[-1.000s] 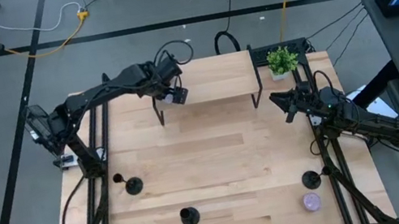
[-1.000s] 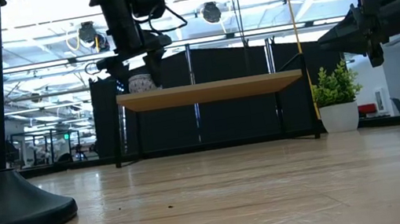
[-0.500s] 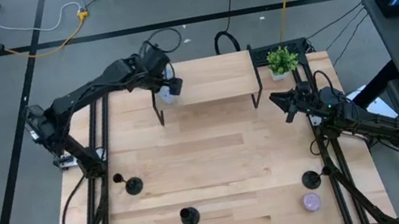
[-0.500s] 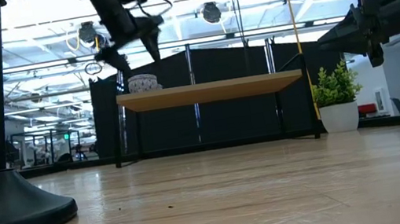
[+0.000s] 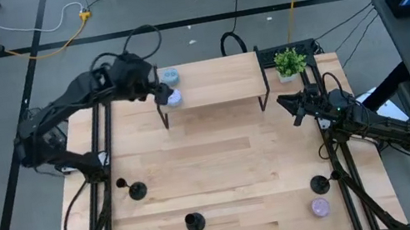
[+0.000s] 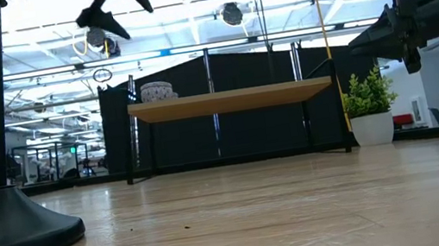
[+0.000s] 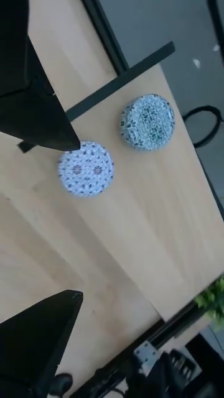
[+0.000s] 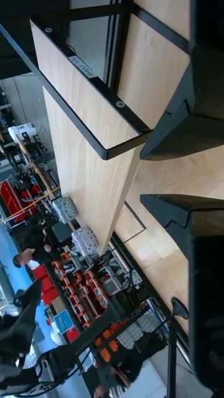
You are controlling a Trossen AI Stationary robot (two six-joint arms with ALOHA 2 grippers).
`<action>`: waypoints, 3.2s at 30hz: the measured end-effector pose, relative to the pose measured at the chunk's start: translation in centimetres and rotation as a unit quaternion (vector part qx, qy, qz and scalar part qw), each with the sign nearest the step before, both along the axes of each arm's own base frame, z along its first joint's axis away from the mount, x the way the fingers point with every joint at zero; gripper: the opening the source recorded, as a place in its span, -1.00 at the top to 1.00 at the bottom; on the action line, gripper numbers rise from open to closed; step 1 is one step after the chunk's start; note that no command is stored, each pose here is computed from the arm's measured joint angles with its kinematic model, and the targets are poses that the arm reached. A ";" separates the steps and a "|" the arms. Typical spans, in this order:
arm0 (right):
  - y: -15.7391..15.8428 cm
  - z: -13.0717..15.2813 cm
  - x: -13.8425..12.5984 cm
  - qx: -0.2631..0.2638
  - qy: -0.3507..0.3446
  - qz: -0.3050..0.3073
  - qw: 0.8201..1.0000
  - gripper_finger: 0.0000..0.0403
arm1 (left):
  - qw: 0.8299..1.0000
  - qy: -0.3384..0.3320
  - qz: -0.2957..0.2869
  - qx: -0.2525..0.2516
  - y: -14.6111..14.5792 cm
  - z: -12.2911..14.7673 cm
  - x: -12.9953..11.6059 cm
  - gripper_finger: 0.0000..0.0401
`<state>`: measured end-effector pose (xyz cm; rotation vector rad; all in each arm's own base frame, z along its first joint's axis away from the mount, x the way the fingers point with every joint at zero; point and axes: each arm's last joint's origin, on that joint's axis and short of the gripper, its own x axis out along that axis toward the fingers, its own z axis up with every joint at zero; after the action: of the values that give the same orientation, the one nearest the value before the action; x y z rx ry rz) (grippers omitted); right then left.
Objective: Pick & Place candle stick holders
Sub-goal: Put the pink scented candle on the shelf
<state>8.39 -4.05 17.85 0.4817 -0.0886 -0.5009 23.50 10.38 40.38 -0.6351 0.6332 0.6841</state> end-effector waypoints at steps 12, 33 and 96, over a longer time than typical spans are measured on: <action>0.0 0.0 0.0 0.032 -0.018 0.000 0.999 0.56 | 0.998 0.045 -0.006 0.036 -3.8 -0.3 -1.2 -0.96; 1.1 3.5 -0.2 -0.183 -0.121 0.142 0.965 0.56 | 0.980 -0.149 -0.131 0.024 -10.9 -10.9 -2.6 -0.96; 16.5 18.6 11.0 -0.001 0.325 0.296 0.898 0.56 | 0.929 -0.253 -0.258 0.083 -11.5 -17.6 -12.6 -0.96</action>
<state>19.38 12.43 36.42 0.2948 0.6886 -0.0397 10.87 -1.16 22.78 -0.4329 0.2346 0.0651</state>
